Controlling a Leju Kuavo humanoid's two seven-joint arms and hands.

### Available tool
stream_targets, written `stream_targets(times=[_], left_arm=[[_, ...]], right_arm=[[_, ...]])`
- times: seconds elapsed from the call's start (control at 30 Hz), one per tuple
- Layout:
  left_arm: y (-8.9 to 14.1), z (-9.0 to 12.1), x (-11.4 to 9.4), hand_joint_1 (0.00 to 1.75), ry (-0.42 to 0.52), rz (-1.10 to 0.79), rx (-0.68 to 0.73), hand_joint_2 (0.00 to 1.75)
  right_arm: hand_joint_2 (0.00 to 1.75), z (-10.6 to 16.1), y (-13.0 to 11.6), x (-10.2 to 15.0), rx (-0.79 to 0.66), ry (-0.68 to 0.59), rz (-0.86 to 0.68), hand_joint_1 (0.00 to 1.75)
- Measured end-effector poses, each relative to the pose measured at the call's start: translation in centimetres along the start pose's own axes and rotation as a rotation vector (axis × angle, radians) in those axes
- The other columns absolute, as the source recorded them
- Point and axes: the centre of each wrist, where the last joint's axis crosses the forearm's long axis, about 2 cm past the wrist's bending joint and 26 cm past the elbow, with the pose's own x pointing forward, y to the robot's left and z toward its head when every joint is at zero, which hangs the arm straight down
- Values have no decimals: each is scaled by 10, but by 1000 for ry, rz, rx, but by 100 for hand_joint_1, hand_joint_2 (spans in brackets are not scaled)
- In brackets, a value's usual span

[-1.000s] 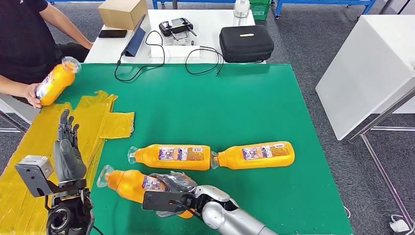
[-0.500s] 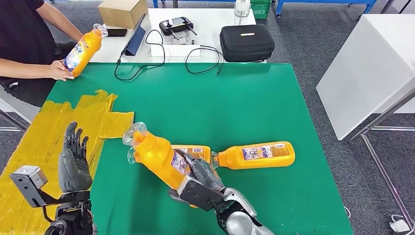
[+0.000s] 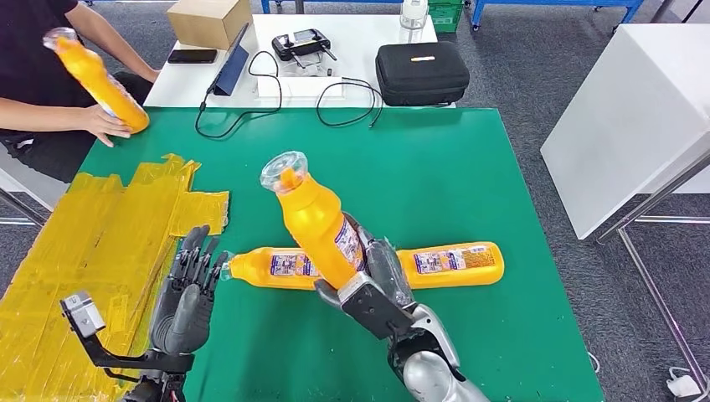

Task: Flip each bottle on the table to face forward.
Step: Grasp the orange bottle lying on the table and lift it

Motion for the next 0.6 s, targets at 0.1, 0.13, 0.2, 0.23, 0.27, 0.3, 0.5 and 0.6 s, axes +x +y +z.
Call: stream_targets(times=[0.1, 0.13, 0.2, 0.23, 0.27, 0.3, 0.5, 0.6], left_arm=[[-5, 0, -3, 0, 14, 19, -24, 175], [-6, 0, -3, 0, 17, 22, -29, 175], [-7, 0, -4, 0, 20, 25, -34, 175], [-7, -1, -4, 0, 21, 26, -35, 175], [-8, -1, -4, 0, 21, 27, -35, 175], [-8, -1, -4, 0, 20, 26, -35, 175], [-7, -6, -2, 0, 18, 24, -39, 175], [-5, -9, 1, 0, 6, 26, -31, 175]], right_arm=[[175, -7, 1, 1, -4, 18, 21, 175], [175, -9, 2, 2, -4, 22, 25, 175], [175, -11, 4, 3, -3, 29, 32, 175], [175, -12, 5, 3, -1, 34, 40, 175], [175, -14, 5, 4, 3, 40, 53, 175], [175, -16, 6, 4, 10, 47, 72, 175], [175, -37, 24, 16, 129, 75, 251, 175], [175, -44, 40, 25, 196, 70, 319, 175]])
